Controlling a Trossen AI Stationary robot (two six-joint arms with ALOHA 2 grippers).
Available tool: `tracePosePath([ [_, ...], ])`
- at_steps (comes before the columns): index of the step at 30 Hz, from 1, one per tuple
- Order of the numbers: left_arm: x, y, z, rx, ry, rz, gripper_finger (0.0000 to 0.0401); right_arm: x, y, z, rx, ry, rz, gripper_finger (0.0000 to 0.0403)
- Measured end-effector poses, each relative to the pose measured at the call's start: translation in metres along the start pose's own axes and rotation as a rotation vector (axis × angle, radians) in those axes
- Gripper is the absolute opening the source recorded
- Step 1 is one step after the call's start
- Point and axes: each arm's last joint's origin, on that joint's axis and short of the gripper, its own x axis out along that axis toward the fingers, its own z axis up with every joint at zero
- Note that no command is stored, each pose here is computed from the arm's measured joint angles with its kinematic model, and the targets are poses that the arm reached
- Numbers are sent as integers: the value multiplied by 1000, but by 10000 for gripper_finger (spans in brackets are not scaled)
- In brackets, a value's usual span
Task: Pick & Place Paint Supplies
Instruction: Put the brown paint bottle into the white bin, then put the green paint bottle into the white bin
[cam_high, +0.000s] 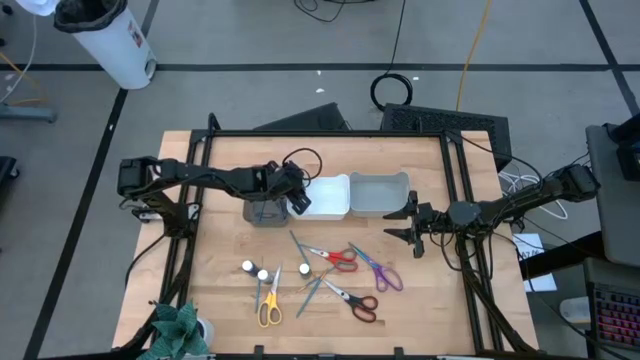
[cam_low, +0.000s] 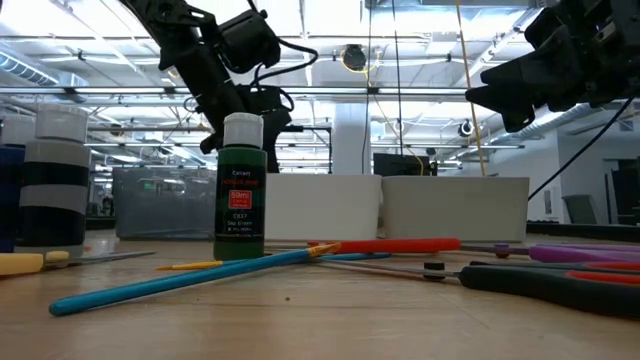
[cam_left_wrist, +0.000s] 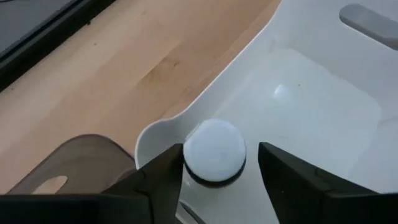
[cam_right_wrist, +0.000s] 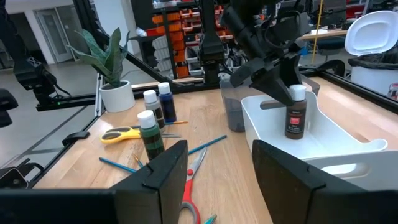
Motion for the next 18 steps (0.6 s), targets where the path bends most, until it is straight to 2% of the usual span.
tracePosePath([
  [6, -9, 2, 4, -9, -19, -17, 232, 0, 0, 0, 0, 0, 0, 171],
  [18, -52, 5, 18, -73, -140, -98, 234, 0, 0, 0, -1, 4, 0, 171],
])
